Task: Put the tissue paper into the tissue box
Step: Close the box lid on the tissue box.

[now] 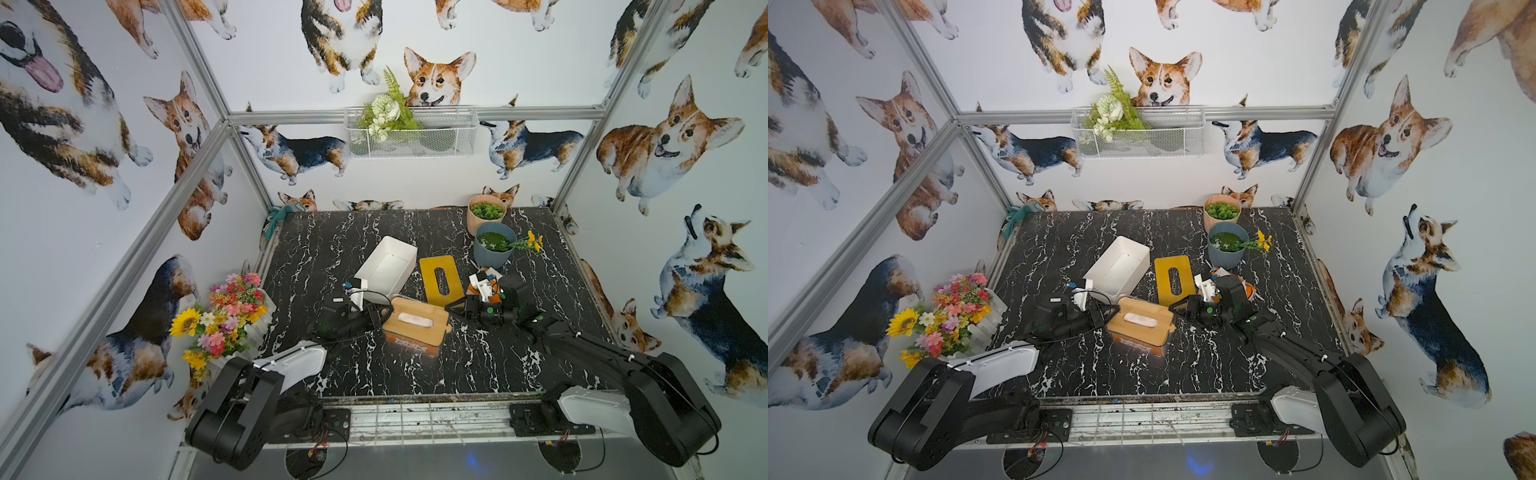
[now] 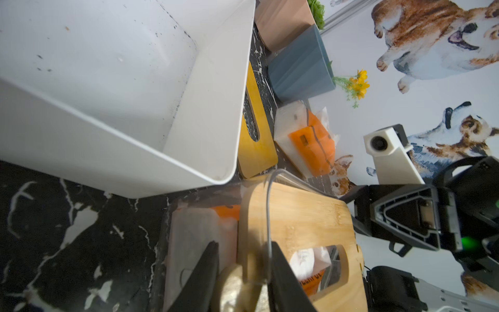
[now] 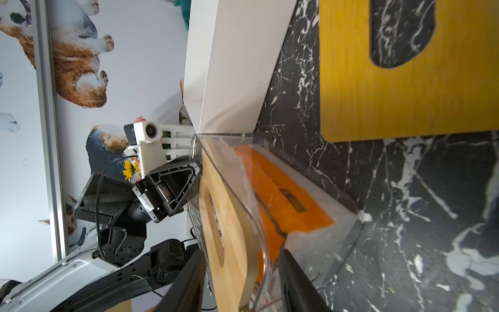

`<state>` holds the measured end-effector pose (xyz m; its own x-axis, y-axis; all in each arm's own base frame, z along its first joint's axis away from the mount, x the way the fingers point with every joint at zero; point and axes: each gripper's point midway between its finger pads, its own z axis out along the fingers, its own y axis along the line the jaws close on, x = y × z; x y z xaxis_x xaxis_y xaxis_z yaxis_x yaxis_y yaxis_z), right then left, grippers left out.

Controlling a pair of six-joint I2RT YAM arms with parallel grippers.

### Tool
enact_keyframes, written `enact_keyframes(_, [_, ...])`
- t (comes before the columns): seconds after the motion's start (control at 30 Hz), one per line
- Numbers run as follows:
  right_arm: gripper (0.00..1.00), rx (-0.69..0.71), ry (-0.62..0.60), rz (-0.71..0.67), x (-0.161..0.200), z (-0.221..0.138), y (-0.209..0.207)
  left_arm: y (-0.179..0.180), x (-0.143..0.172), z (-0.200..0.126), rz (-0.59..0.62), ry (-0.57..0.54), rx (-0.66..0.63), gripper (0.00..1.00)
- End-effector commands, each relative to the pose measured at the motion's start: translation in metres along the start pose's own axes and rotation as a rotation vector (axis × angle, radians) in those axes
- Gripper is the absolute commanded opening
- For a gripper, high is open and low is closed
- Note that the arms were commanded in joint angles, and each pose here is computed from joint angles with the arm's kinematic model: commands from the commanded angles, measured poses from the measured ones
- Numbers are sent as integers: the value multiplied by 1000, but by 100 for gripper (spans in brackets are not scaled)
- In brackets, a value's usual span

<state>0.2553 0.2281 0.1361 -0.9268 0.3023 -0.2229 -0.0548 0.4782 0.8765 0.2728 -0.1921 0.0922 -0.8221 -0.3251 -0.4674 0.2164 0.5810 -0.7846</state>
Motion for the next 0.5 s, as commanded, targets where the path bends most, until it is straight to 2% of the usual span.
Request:
enact_keyframes(0.0, [48,-1,-1,-30,-2,-1,0,17,30,-1,-76,119,-59,33])
enact_keyframes(0.27, [47,-9,51,-6,5,4,-2,18,30,0,-82,123,-60,33])
enact_keyframes(0.47, [48,40,17,-23,9,-8,-9,17,29,1,-81,126,-58,32])
